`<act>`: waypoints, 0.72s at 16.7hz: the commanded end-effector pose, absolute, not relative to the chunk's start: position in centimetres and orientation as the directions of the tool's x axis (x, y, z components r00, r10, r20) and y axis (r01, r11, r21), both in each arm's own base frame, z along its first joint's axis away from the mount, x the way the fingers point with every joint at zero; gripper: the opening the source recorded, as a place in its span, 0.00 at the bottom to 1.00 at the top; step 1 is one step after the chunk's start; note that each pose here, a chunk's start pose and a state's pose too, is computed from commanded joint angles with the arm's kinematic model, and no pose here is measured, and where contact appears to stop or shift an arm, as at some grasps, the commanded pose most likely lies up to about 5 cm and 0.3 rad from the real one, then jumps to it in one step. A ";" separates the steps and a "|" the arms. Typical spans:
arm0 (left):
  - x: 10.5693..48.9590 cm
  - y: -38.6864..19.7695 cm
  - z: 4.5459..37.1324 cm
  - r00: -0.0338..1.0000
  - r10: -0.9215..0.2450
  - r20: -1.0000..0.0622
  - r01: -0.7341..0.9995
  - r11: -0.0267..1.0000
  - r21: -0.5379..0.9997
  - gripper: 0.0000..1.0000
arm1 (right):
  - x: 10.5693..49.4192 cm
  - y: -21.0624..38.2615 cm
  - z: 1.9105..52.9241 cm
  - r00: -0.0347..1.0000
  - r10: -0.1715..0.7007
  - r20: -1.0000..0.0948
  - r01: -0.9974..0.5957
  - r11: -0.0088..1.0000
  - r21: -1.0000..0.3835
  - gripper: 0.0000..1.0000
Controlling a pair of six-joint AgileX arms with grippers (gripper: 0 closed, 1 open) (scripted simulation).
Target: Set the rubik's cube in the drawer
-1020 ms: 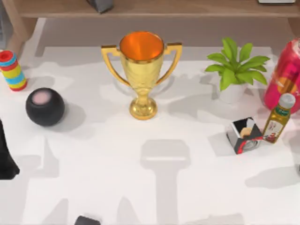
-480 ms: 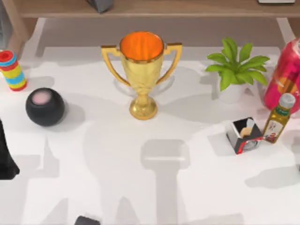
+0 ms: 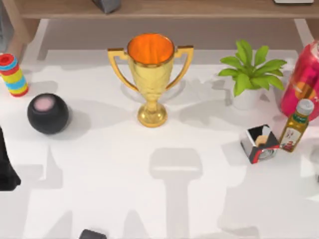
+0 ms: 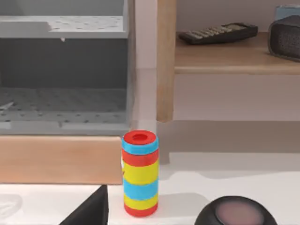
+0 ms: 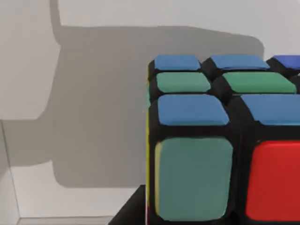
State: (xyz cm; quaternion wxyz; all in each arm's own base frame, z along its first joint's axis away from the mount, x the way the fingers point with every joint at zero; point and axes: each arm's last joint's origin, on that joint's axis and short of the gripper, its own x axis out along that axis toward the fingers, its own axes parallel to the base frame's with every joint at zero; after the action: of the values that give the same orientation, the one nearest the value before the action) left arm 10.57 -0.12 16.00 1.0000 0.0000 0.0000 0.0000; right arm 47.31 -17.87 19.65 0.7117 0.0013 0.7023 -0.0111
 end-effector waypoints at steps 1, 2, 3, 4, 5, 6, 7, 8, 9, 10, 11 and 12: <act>10.6 -0.1 16.0 1.000 0.000 0.000 0.000 1.000 0.000 1.00 | 47.4 -17.9 19.1 0.001 -0.005 -1.000 0.011 1.000 -0.005 0.00; 10.6 -0.1 16.0 1.000 0.000 0.000 0.000 1.000 0.000 1.00 | 47.4 -17.9 19.1 0.001 -0.005 -1.000 0.011 1.000 -0.005 0.00; 10.6 -0.1 16.0 1.000 0.000 0.000 0.000 1.000 0.000 1.00 | 47.4 -17.9 19.1 0.001 -0.005 -1.000 0.011 1.000 -0.005 0.00; 10.6 -0.1 16.0 1.000 0.000 0.000 0.000 1.000 0.000 1.00 | 47.4 -17.9 19.1 0.001 -0.005 -1.000 0.011 1.000 -0.005 0.00; 10.6 -0.1 16.0 1.000 0.000 0.000 0.000 1.000 0.000 1.00 | 47.4 -17.9 19.1 0.001 -0.005 -1.000 0.011 1.000 -0.005 0.00; 10.6 -0.1 16.0 1.000 0.000 0.000 0.000 1.000 0.000 1.00 | 47.4 -17.9 19.1 0.001 -0.005 -1.000 0.011 1.000 -0.005 0.00; 10.6 -0.1 16.0 1.000 0.000 0.000 0.000 1.000 0.000 1.00 | 47.4 -17.9 19.1 0.001 -0.005 -1.000 0.011 1.000 -0.005 0.08; 10.6 -0.1 16.0 1.000 0.000 0.000 0.000 1.000 0.000 1.00 | 47.4 -17.9 19.1 0.001 -0.005 -1.000 0.011 1.000 -0.005 0.15; 10.6 -0.1 16.0 1.000 0.000 0.000 0.000 1.000 0.000 1.00 | 47.4 -17.9 19.1 0.001 -0.005 -1.000 0.011 1.000 -0.005 0.23; 10.6 -0.1 16.0 1.000 0.000 0.000 0.000 1.000 0.000 1.00 | 47.4 -17.9 19.1 0.001 -0.005 -1.000 0.011 1.000 -0.005 0.30; 10.6 -0.1 16.0 1.000 0.000 0.000 0.000 1.000 0.000 1.00 | 47.4 -17.9 19.1 0.001 -0.005 -1.000 0.011 1.000 -0.005 0.38; 10.6 -0.1 16.0 1.000 0.000 0.000 0.000 1.000 0.000 1.00 | 47.4 -17.9 19.1 0.001 -0.005 -1.000 0.011 1.000 -0.005 0.45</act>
State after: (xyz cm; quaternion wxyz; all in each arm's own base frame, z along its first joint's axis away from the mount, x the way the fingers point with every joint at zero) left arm 10.57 -0.12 16.00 1.0000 0.0000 0.0000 0.0000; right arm 47.39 -17.86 19.10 0.7074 0.0020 0.7068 -0.0055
